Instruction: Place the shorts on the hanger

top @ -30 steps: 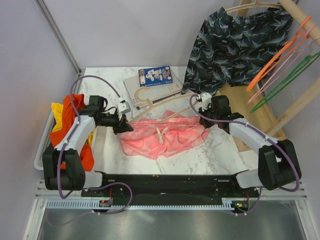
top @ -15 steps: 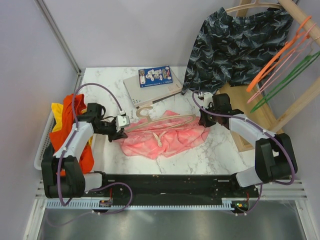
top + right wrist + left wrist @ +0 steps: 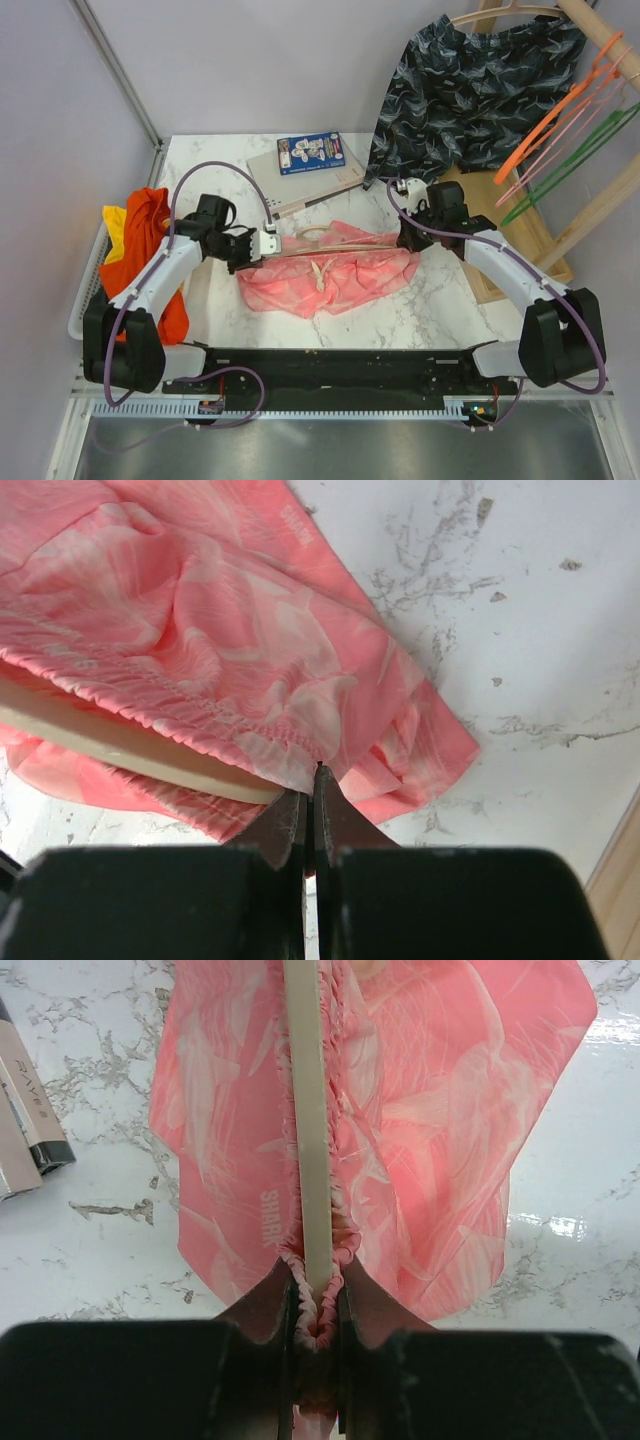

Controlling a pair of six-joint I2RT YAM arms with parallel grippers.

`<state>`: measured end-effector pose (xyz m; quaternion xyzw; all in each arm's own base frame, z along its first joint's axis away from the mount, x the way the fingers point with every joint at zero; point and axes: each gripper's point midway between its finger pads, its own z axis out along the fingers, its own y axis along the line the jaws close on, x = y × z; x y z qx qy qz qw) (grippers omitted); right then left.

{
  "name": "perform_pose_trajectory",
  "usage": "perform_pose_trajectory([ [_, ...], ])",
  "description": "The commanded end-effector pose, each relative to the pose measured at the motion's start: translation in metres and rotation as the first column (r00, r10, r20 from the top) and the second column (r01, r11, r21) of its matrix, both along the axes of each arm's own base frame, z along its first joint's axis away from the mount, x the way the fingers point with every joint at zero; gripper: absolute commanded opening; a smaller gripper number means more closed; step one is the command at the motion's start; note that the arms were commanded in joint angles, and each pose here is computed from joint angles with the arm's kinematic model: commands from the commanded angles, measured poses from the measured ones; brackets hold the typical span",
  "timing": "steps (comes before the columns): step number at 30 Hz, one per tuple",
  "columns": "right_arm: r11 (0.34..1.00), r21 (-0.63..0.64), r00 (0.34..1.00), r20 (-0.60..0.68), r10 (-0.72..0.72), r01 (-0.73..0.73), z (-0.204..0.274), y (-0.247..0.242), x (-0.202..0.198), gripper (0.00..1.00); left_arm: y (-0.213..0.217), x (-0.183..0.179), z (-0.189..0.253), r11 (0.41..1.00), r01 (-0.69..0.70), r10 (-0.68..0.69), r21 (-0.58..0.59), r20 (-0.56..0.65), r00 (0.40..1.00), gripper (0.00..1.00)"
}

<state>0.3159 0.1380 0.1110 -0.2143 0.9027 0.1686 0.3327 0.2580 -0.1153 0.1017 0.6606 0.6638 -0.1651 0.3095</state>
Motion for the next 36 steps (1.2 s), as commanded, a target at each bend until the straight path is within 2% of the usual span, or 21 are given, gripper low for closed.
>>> perform_pose_trajectory([
  [1,0.996,-0.091,0.995,0.104,0.009,0.001,0.026,-0.011,0.006,0.01,0.019,0.006,0.004,0.989,-0.119,0.122,0.086,-0.033,0.992,0.02],
  [4,0.995,-0.078,0.992,0.105,0.077,-0.069,0.034,0.002,-0.001,0.09,0.011,0.006,0.006,0.991,-0.119,0.121,0.06,-0.036,0.992,0.02],
  [7,0.99,-0.067,0.984,0.116,0.135,-0.127,0.041,0.016,-0.009,0.28,0.003,0.002,0.006,0.992,-0.123,0.124,0.024,-0.06,0.99,0.02],
  [8,0.987,-0.072,0.982,0.116,0.149,-0.141,0.042,0.017,-0.012,0.37,0.0,0.002,0.008,0.992,-0.126,0.126,0.009,-0.066,0.99,0.02],
  [9,0.985,-0.07,0.979,0.12,0.165,-0.158,0.044,0.018,-0.015,0.5,0.0,0.001,0.008,0.992,-0.128,0.128,0.003,-0.068,0.989,0.02],
  [14,0.966,-0.079,0.946,0.199,0.257,-0.246,0.065,0.021,-0.027,0.7,-0.004,-0.007,0.011,0.993,-0.115,0.113,-0.036,-0.072,0.991,0.02],
  [20,0.904,-0.069,0.835,0.359,0.417,-0.421,0.105,0.038,-0.044,0.79,-0.014,-0.005,0.033,0.99,-0.103,0.099,-0.1,-0.044,0.994,0.02],
  [29,0.816,-0.072,0.719,0.433,0.543,-0.573,0.142,0.083,-0.056,0.72,-0.03,-0.006,0.076,0.988,-0.06,0.061,-0.143,0.003,0.998,0.02],
  [36,0.74,-0.171,0.557,0.555,0.618,-0.65,0.192,0.115,-0.067,0.72,-0.049,-0.016,0.1,0.987,-0.011,0.019,-0.158,0.048,0.999,0.02],
])
